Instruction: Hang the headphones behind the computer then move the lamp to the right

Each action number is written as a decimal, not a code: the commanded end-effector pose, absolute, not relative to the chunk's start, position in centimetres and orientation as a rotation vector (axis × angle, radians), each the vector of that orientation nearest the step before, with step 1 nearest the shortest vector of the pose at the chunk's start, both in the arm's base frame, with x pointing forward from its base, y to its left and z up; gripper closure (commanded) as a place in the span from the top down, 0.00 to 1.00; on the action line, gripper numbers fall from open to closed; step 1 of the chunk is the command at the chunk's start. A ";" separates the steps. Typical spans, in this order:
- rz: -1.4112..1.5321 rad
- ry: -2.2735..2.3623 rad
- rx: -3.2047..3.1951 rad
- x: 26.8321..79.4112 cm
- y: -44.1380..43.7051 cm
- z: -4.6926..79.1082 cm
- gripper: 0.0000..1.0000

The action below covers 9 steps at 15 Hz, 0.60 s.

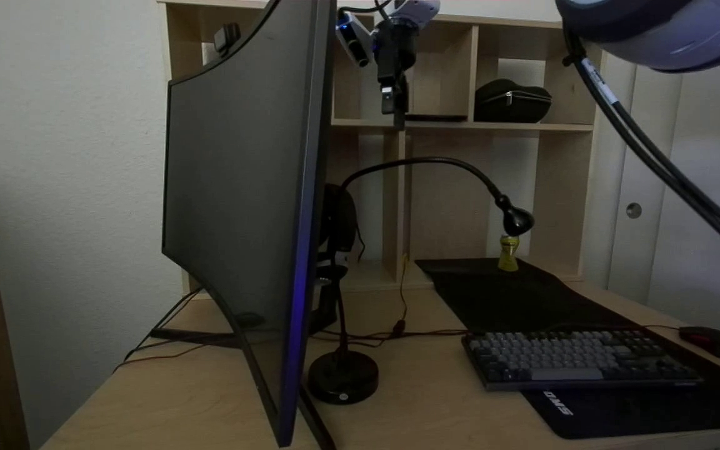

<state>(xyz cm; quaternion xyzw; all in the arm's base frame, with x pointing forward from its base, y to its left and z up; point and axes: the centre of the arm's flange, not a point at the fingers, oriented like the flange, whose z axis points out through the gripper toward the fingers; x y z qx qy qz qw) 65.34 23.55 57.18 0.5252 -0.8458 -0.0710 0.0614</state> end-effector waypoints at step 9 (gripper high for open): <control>-0.389 -2.381 1.314 57.0 24.9 50.9 1.00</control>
